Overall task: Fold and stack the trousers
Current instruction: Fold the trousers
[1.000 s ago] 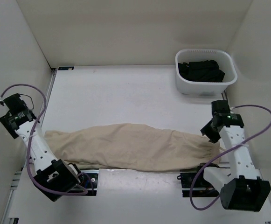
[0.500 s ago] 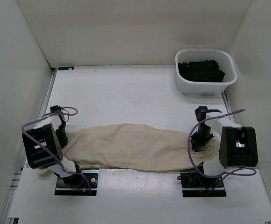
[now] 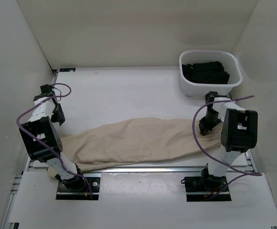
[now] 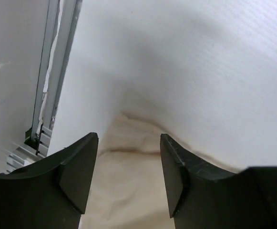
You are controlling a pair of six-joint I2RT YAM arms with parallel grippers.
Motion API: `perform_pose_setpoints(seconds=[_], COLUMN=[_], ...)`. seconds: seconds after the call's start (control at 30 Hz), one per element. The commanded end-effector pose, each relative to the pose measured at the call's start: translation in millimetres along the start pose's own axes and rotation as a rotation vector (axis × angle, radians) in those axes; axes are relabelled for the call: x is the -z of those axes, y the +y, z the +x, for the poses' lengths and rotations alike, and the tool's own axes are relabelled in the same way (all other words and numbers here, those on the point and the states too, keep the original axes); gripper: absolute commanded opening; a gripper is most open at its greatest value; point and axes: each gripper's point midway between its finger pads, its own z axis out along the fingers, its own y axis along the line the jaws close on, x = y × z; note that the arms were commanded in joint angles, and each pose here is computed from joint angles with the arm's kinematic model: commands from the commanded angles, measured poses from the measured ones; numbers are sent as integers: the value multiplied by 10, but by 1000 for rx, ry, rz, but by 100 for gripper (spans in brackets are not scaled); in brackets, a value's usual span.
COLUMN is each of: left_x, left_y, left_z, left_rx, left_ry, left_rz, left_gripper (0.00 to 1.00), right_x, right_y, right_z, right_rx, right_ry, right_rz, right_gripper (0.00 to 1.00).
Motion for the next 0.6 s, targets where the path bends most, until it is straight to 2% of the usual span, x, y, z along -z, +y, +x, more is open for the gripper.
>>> perform_pose_setpoints(seconds=[0.0, 0.03, 0.13, 0.27, 0.33, 0.47, 0.57], left_x=[421, 423, 424, 123, -34, -103, -156], left_y=[121, 125, 191, 299, 329, 263, 340], left_z=[320, 462, 756, 1252, 1154, 1089, 1008], left_rx=[63, 75, 144, 142, 160, 176, 177], left_ry=[131, 197, 292, 376, 331, 348, 321], left_rz=[148, 176, 225, 109, 88, 139, 98], left_gripper=[69, 69, 75, 80, 82, 82, 68], right_x=[137, 190, 283, 288, 284, 309, 360], right_y=[40, 5, -32, -79, -101, -89, -87], right_z=[-138, -121, -115, -80, -60, -54, -69], right_rx=[19, 16, 20, 29, 29, 28, 24], right_ry=[-72, -79, -97, -99, -98, -97, -111], right_rz=[-44, -52, -72, -73, -71, -85, -100], right_gripper=[22, 22, 23, 24, 24, 26, 26])
